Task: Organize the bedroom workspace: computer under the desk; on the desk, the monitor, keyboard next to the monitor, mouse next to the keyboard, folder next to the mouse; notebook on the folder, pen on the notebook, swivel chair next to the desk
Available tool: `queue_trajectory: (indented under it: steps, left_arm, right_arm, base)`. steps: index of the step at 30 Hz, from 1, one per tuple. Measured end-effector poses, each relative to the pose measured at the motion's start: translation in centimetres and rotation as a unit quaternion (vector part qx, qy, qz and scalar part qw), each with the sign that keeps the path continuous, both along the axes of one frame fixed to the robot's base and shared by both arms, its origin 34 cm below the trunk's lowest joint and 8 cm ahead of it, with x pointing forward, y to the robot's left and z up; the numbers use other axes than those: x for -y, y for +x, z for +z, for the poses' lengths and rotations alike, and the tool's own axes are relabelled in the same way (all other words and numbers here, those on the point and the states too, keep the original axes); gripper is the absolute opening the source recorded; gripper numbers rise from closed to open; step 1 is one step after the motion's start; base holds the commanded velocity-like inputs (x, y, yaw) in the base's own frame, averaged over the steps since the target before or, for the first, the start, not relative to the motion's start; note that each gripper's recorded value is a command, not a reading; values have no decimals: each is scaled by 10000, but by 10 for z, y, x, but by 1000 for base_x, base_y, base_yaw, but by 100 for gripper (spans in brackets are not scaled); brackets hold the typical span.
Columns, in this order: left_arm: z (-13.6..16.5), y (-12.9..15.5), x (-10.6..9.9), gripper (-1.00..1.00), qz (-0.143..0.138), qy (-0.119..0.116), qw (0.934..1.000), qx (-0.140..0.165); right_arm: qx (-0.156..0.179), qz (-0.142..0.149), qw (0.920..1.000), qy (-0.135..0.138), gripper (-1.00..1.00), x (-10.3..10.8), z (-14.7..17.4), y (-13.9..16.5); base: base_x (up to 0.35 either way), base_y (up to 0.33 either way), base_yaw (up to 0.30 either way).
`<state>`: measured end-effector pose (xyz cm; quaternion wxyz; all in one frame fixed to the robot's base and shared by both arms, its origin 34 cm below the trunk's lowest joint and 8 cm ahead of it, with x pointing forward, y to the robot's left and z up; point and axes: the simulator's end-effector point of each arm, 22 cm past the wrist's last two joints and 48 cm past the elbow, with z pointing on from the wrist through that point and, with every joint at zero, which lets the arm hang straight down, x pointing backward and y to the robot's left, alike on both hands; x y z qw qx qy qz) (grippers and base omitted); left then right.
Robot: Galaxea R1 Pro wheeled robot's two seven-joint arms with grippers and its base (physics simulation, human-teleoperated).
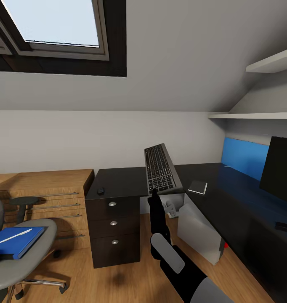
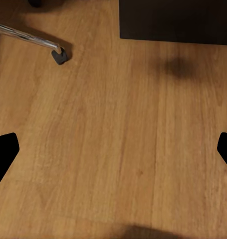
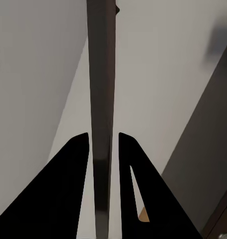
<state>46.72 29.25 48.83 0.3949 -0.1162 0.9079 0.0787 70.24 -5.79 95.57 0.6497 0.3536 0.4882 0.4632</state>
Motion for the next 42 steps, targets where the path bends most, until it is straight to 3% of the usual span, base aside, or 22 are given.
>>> queue_trajectory:
  steps: [24, 26, 32, 39, 42]
  left_arm:
    - [1, 1, -7, 100, 127, -23, 9999, 18]
    - [1, 1, -7, 100, 131, -22, 9999, 19]
    - [1, 1, -7, 100, 132, -24, 9999, 21]
    - [3, 3, -8, 100, 141, -25, 9999, 79]
    - [11, 9, -10, 100, 206, -27, 9992, 331]
  right_arm:
    - [-75, -30, 10000, 4, -100, 6, -5, 2]
    - [-386, 95, 9989, 267, -100, 12, -20, 8]
    - [-797, 559, 9938, 539, -100, 14, -39, 17]
    - [-895, 647, 9913, 715, -100, 31, -39, 26]
    - [-930, 687, 9900, 814, -100, 37, -39, 29]
  base:
    - [0, 0, 0]
    - [0, 0, 0]
    - [0, 0, 0]
    - [0, 0, 0]
    - [0, 0, 0]
